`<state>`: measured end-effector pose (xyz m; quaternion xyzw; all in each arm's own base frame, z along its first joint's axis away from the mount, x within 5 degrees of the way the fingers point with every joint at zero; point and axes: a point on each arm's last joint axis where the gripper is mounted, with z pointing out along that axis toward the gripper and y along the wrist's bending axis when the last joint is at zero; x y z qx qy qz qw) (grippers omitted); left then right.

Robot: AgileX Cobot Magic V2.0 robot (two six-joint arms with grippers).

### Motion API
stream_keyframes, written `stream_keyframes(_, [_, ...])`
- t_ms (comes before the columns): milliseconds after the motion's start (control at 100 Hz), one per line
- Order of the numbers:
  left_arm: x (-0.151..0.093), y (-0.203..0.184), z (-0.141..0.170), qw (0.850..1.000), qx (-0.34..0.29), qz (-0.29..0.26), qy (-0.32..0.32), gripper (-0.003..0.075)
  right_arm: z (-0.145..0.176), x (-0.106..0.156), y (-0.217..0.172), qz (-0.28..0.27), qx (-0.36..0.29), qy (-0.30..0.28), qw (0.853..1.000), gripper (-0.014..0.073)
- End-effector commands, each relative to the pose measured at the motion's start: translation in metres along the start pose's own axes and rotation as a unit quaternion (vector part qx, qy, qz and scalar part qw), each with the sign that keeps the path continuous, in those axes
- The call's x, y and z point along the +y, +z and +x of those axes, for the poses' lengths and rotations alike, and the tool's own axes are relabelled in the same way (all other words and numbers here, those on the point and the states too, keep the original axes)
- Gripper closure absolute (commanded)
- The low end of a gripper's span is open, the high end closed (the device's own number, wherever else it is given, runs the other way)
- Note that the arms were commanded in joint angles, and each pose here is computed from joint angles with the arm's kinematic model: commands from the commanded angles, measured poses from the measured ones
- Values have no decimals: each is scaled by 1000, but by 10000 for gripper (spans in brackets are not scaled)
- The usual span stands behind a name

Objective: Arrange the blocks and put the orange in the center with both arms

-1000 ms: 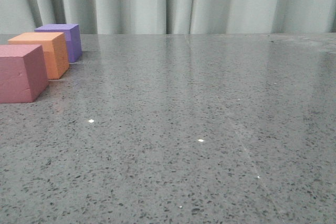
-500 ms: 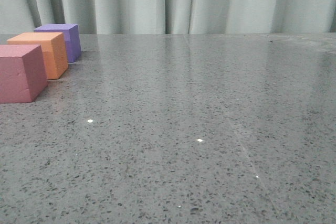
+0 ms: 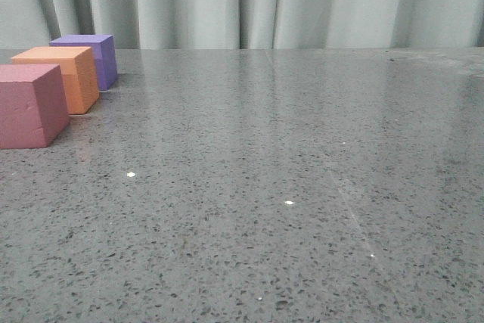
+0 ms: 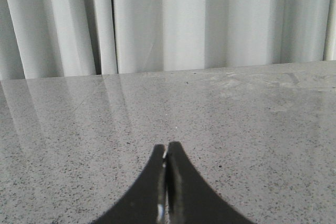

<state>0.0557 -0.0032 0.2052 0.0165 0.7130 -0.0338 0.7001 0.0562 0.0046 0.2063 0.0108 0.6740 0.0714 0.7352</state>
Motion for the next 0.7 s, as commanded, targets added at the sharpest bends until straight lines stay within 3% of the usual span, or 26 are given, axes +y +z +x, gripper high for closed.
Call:
stream_keyframes(0, [-1, 0, 9, 999, -31, 7, 0, 739, -14, 2, -2, -7, -58, -5, 998, 662])
stream_keyframes(690, [-1, 0, 9, 999, -31, 7, 0, 739, -14, 2, -3, -8, -62, -6, 998, 662])
